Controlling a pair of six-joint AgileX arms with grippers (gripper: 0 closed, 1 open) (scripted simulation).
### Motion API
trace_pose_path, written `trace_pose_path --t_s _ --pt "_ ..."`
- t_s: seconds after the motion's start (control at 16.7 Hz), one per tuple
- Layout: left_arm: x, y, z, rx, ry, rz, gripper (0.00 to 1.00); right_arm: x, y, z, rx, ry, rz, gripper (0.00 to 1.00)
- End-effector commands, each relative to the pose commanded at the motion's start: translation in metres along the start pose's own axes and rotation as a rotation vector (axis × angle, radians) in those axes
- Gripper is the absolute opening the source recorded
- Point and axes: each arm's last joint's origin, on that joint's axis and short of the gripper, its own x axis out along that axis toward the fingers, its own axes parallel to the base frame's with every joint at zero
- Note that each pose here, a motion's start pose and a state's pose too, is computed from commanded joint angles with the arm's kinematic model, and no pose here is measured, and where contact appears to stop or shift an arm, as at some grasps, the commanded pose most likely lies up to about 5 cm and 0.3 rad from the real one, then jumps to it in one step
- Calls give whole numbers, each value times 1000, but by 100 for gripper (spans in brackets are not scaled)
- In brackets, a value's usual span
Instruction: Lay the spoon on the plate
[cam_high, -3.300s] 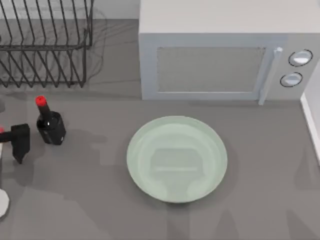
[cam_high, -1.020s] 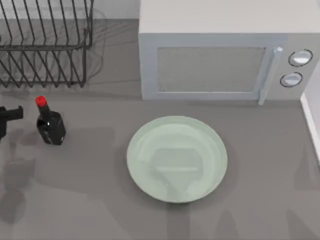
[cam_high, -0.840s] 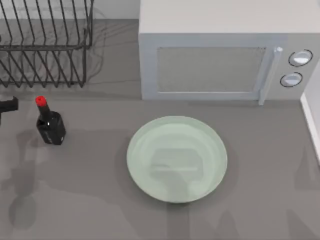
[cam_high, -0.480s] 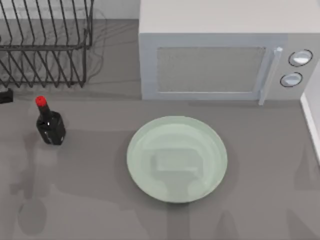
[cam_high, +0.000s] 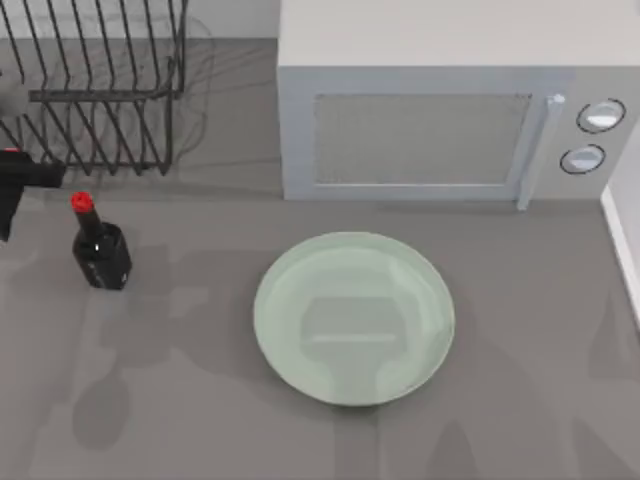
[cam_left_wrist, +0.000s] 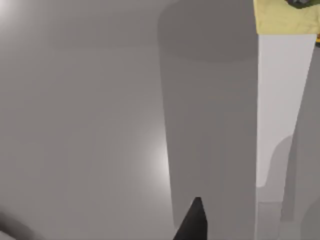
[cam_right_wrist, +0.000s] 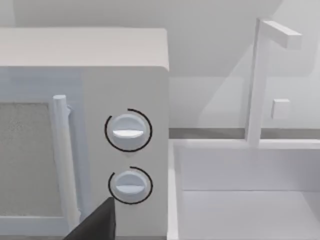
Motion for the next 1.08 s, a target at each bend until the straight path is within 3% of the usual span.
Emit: trace_pose_path --t_s 0.36,0.54,0.66,0.84,1.08 --pt "-38 -122 26 773 -142 5 0 0 0 0 0 0 0 100" --pt "-25 -198 27 1156 -132 -9 0 0 0 0 0 0 0 100" --pt "2 -244 23 1346 -80 -26 0 0 0 0 0 0 0 100" --pt "41 -287 14 1491 6 -51 0 0 0 0 0 0 0 100" --pt "52 -296 10 1515 35 -59 0 0 0 0 0 0 0 100"
